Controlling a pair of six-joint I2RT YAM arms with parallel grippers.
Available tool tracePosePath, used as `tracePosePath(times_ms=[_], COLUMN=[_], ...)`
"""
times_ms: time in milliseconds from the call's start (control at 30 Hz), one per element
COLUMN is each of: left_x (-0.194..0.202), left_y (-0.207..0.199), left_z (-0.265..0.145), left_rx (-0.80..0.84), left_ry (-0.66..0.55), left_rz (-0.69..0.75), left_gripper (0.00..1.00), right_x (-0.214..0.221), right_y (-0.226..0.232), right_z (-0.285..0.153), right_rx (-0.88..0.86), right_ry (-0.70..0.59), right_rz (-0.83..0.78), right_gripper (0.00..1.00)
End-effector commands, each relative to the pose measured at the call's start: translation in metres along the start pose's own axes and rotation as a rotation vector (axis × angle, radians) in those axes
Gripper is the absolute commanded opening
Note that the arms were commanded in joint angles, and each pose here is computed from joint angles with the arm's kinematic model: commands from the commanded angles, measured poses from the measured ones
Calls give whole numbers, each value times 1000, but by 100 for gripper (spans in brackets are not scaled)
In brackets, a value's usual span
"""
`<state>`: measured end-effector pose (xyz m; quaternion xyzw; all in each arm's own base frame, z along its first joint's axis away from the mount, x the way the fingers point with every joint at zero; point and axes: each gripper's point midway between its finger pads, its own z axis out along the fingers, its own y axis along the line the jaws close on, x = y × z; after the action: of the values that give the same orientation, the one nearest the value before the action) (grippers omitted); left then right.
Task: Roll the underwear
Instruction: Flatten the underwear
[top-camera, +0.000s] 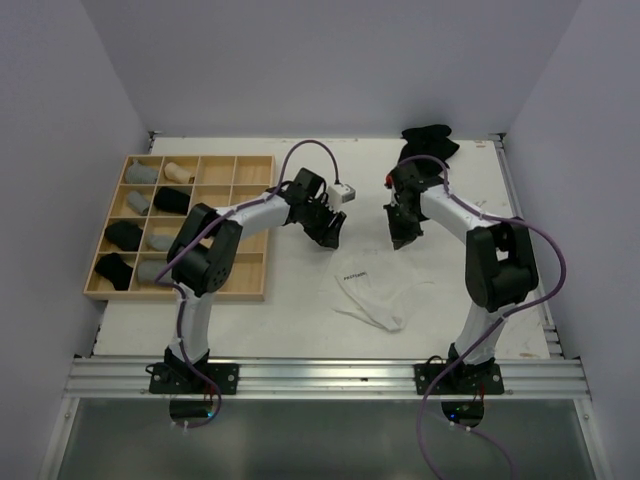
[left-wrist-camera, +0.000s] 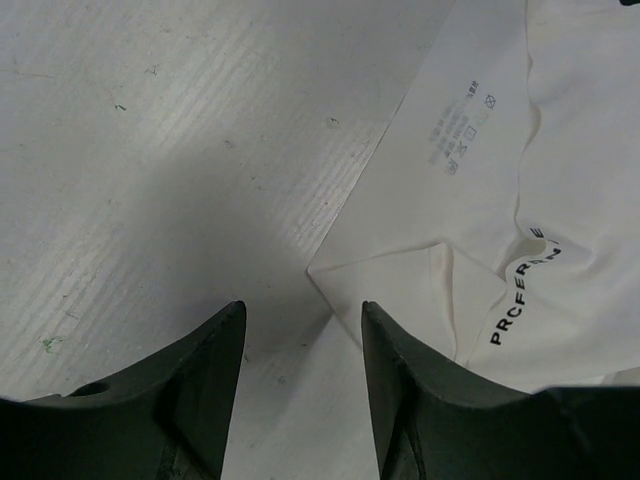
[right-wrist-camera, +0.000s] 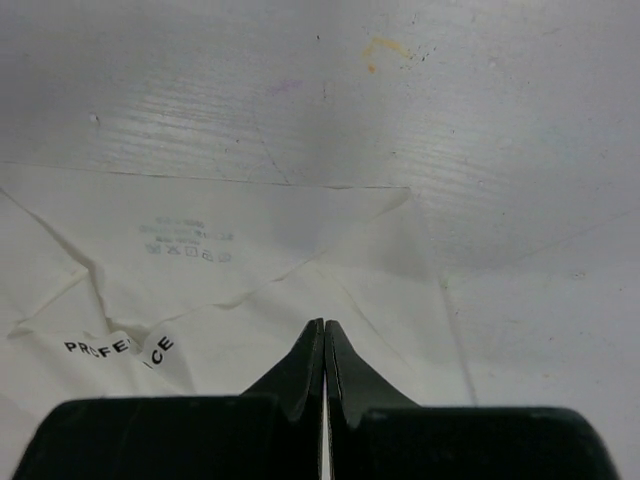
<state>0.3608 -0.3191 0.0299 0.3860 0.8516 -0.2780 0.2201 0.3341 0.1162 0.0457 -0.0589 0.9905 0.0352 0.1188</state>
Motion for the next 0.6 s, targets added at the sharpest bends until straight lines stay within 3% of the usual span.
tracePosePath(times_ms=[0,167,200,333,367,500,567], left_x=[-13,-17,-19,-20,-19,-12,-9], left_y=[1,6,6,6,7,7,10], left_z=[4,7,8,13,14,22,24], left_rx=[-48,-92,-94,-116,-130,-170,-203], left_ry=[-38,-51,-51,-39,-35,-6,7], left_rz=[34,34,37,45,48,55,51], left_gripper=[54,57,57,59,68,70,70], right_x=[-13,-9,-10,-3,2,13,19], right_y=[-2,-1,1,3,2,0,-1], right_z=[-24,-19,-16,-2,4,21,27], right_rx=[21,16,10,12,14,21,31], right_ry=[-59,-39,-46,-32,-17,21,40], right_rz=[3,-8,-11,-24,-25,-26,-23], right_gripper=[0,0,9,28,32,32,27])
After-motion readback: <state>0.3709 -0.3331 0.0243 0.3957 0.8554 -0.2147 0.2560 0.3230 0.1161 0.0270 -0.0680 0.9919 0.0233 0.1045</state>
